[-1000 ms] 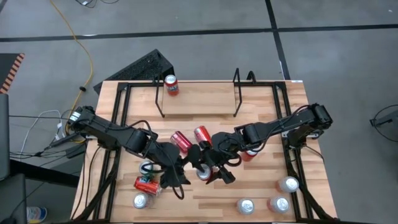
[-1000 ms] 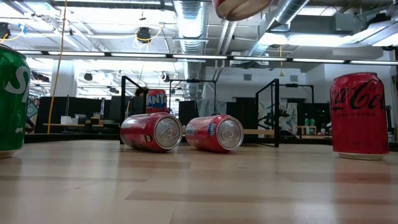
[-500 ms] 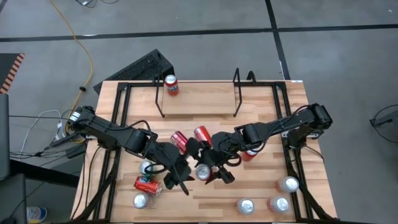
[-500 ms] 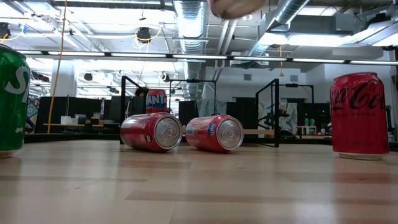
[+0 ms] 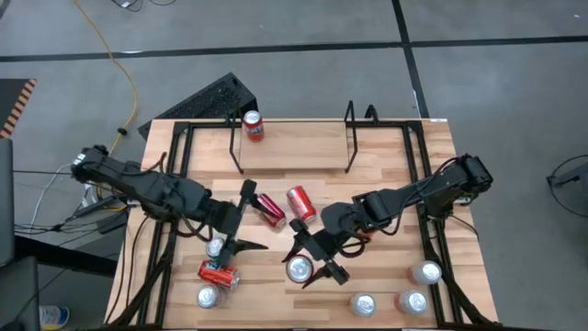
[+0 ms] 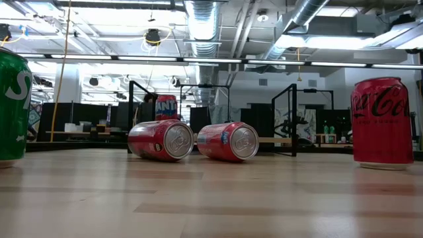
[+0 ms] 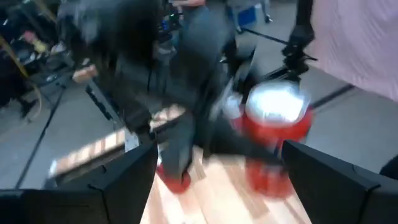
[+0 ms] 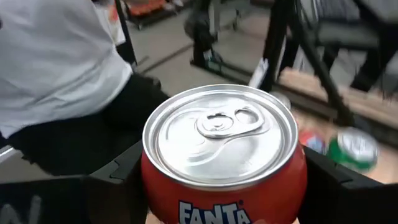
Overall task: Place canned beverage on shelf
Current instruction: Put the red soda can on the shelf and align with the other red soda can
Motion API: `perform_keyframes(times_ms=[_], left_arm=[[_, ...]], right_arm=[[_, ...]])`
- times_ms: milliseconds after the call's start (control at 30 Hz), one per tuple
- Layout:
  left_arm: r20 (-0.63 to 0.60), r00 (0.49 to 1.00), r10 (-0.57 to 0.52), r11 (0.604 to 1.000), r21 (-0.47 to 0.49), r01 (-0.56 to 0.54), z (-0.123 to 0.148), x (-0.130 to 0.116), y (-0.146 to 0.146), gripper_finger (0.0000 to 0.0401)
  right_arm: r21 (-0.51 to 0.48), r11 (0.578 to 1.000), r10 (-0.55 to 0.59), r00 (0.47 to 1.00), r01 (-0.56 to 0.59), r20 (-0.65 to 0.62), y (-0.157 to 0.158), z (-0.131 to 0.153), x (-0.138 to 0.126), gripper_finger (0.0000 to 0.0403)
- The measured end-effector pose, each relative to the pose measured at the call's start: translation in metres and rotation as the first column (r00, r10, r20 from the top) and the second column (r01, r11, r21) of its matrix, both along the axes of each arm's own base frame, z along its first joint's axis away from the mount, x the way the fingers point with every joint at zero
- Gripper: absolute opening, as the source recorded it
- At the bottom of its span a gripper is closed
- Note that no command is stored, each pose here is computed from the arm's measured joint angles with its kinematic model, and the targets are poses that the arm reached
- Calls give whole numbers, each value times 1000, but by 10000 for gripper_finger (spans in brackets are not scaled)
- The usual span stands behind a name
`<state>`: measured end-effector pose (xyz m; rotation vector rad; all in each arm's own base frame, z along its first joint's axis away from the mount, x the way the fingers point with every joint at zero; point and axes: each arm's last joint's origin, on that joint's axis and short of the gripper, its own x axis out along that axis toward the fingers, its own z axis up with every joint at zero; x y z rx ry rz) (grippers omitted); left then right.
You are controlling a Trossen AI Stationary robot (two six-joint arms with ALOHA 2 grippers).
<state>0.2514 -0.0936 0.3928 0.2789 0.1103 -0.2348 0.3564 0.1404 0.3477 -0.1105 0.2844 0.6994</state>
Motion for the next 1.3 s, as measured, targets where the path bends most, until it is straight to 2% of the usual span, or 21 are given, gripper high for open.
perform_keyframes(times_ms=[100, 233, 333, 533, 633, 1067, 1200, 1300], left_arm=[[49, 998, 31, 994, -105, -26, -27, -8, 11, 332], [115, 992, -49, 958, -277, 79, -52, -12, 21, 332], [111, 993, -45, 932, -353, 81, -64, -9, 26, 332], [97, 995, 5, 941, -338, 28, -65, -8, 27, 332], [89, 996, 32, 941, -337, -1, -66, -9, 28, 332], [52, 998, -29, 919, -392, 47, -68, -8, 26, 332], [90, 994, -64, 916, -389, 94, -65, -9, 25, 332], [100, 995, 2, 924, -381, 36, -64, -8, 27, 332]], right_arm=[[-10, 1000, 22, 995, -21, 101, 2, 12, -5, 282], [-17, 1000, 22, 970, -18, 242, -2, 29, -8, 282], [-20, 999, -29, 955, 36, 295, -8, 34, -5, 282], [-8, 972, -226, 938, 237, 263, -24, 31, 2, 282], [-1, 960, -270, 929, 279, 253, -29, 31, 4, 282], [-19, 948, -305, 922, 319, 240, -42, 28, 8, 282], [-12, 948, -306, 919, 318, 248, -44, 30, 8, 282], [-4, 949, -304, 918, 315, 253, -46, 31, 9, 282]])
